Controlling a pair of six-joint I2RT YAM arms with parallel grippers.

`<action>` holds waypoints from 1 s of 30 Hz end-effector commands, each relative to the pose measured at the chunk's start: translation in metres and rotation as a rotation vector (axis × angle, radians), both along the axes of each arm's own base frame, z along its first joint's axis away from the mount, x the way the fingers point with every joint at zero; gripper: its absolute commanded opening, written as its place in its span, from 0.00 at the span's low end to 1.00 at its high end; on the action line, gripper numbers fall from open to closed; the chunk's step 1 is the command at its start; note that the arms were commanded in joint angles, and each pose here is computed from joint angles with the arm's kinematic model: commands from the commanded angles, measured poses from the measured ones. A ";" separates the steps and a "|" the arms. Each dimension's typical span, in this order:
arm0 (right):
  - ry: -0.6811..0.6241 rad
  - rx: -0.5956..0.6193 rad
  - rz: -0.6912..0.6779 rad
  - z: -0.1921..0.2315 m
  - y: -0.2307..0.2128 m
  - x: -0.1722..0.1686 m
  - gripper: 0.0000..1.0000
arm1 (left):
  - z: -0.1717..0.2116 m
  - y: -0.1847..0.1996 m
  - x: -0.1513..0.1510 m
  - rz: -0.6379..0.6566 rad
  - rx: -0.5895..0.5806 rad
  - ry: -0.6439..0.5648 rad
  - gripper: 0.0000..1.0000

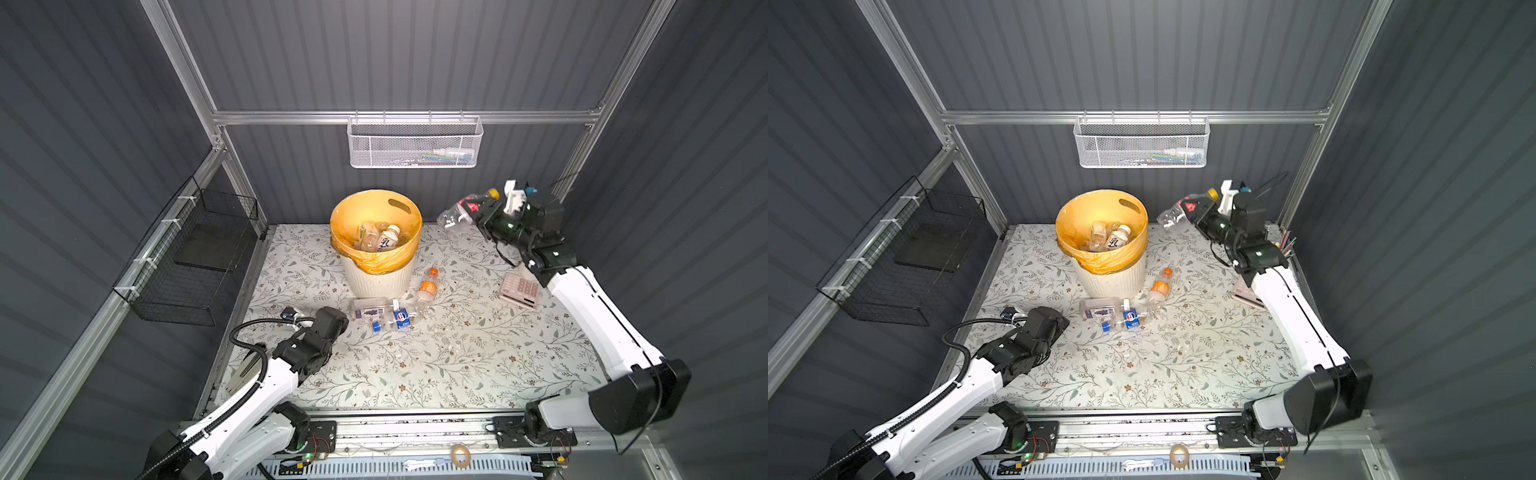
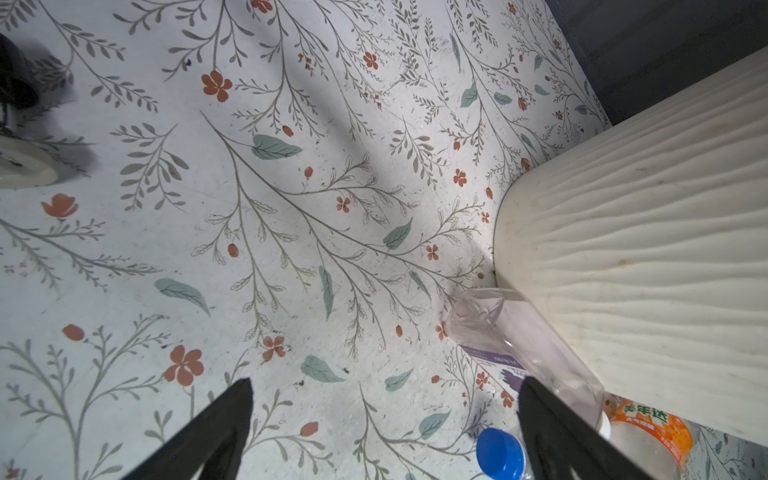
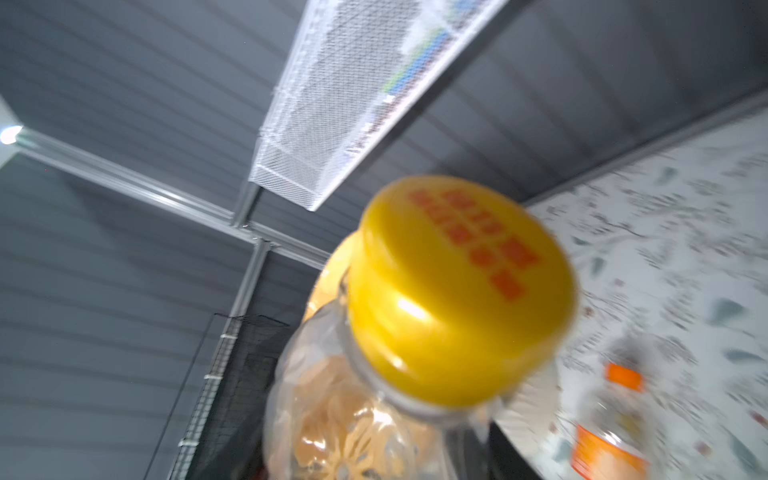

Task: Throw the plastic bottles in the bin
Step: 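Lift the yellow-capped bottle over the bin and open the right gripper, then lower the right gripper onto the orange-capped bottle beside the bin and grasp it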

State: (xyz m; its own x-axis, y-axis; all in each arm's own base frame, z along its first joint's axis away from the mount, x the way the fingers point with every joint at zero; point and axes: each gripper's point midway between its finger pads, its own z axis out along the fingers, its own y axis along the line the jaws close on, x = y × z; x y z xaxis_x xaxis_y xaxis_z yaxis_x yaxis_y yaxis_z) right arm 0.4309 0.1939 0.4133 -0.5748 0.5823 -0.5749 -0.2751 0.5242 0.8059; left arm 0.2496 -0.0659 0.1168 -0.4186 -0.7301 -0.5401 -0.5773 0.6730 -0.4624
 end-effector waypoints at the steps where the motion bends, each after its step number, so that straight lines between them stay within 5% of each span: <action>1: -0.047 -0.061 0.281 0.006 0.078 -0.004 0.58 | -0.005 0.002 -0.004 0.000 0.012 0.023 0.99; 4: -0.019 -0.157 0.416 0.003 0.126 -0.006 0.65 | -0.005 0.000 -0.004 -0.011 0.013 0.028 0.99; 6: 0.012 -0.242 0.375 -0.006 0.128 0.005 0.89 | -0.002 0.000 -0.003 -0.017 0.021 0.028 0.99; 9: -0.005 -0.279 0.280 0.000 0.114 0.017 0.99 | 0.000 0.003 -0.005 -0.016 0.031 0.028 1.00; 18: -0.090 -0.317 0.063 0.010 0.060 0.003 0.99 | 0.001 0.003 -0.004 -0.027 0.045 0.022 0.99; 30: 0.238 -0.460 -0.108 -0.139 -0.007 -0.010 0.99 | -0.007 -0.013 0.007 -0.069 0.022 0.037 0.99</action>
